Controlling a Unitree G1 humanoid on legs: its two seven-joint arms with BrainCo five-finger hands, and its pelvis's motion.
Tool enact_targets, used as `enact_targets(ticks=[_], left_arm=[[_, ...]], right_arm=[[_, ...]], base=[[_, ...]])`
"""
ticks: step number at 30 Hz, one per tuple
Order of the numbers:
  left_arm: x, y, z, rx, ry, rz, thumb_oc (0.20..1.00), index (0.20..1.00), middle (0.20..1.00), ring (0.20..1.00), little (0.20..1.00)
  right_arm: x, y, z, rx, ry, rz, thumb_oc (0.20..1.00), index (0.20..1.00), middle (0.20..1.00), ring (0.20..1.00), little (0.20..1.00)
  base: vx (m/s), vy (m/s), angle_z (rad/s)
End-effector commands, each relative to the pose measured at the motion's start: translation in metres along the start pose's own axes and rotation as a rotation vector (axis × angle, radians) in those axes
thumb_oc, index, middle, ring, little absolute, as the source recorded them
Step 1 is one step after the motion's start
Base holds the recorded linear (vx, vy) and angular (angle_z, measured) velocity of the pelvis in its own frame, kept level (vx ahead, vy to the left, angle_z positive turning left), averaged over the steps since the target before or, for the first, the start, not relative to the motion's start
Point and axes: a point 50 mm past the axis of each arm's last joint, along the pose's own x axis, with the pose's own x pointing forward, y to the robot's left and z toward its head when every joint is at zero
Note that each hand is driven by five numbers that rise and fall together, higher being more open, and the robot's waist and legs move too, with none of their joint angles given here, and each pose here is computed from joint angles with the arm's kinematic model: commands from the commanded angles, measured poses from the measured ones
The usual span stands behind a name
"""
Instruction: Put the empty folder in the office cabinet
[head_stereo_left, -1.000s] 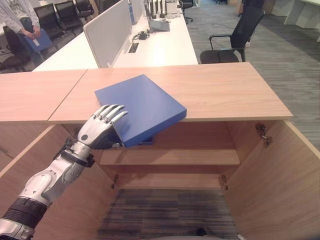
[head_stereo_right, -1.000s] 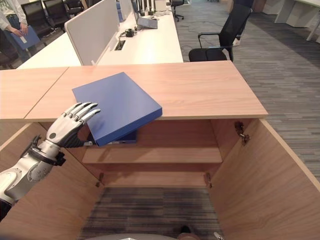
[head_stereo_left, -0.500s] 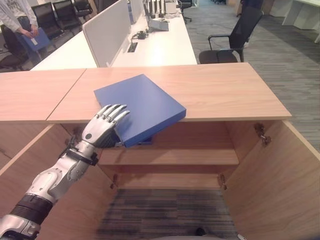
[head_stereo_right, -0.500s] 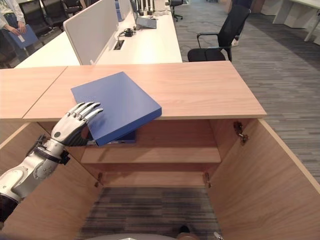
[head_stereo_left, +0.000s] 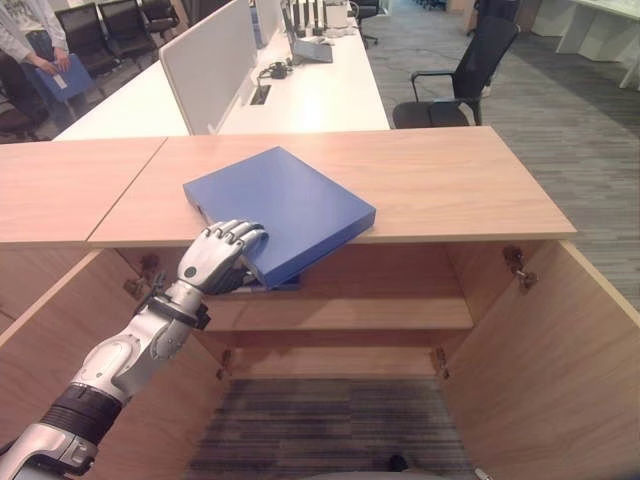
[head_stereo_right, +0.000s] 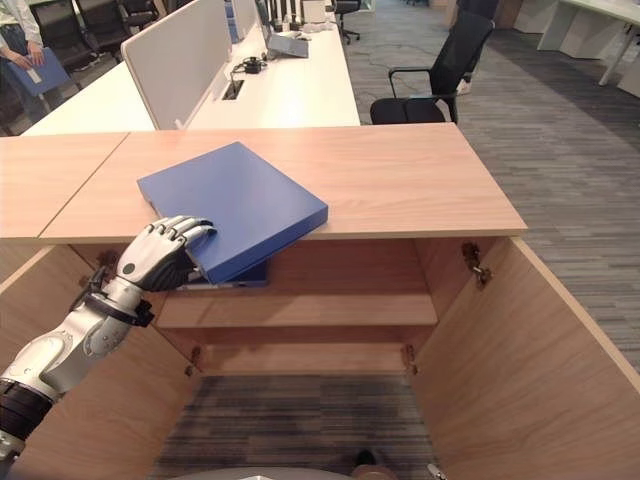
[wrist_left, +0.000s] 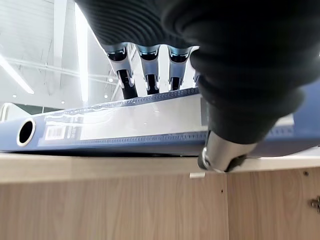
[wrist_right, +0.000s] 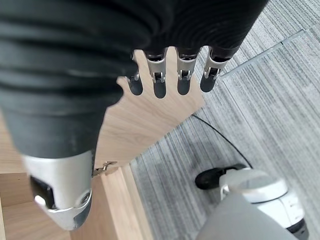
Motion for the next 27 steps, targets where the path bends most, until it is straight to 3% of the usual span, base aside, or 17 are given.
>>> enact_targets(ticks=[1,15,21,24,27], left_arm=[[0.022,0.019,-0.004,0.049,-0.030,0.065,0.200,0.200,0.200,0.200,0.200],[0.021,0.027,-0.009,0.073,-0.023,0.078,0.200,0.200,0.200,0.200,0.200],[0.030,0.060,-0.019,0.170,-0.025,0.186,0.200,0.200,0.200,0.200,0.200],[0.045,0.114,-0.019,0.237,-0.047,0.406,0.200,0.200,0.200,0.200,0.200],[0.049,0.133,-0.013,0.247,-0.075,0.494,0.200,0.200,0.200,0.200,0.200]], right_arm=[[0.003,0.011,0.017,0.074,-0.043,0.008,1.000,1.000,1.000,1.000,1.000],[0.003,0.010,0.017,0.081,-0.041,0.006,1.000,1.000,1.000,1.000,1.000],[0.003,0.011,0.015,0.071,-0.038,0.012,1.000,1.000,1.000,1.000,1.000],[0.003,0.014,0.014,0.052,-0.031,0.023,1.000,1.000,1.000,1.000,1.000],[0.003,0.016,0.014,0.043,-0.029,0.034,1.000,1.000,1.000,1.000,1.000]], base=[[0.00,0.000,0.00],[0.00,0.000,0.00],[0.00,0.000,0.00],[-0.01,-0.003,0.00],[0.00,0.000,0.00]])
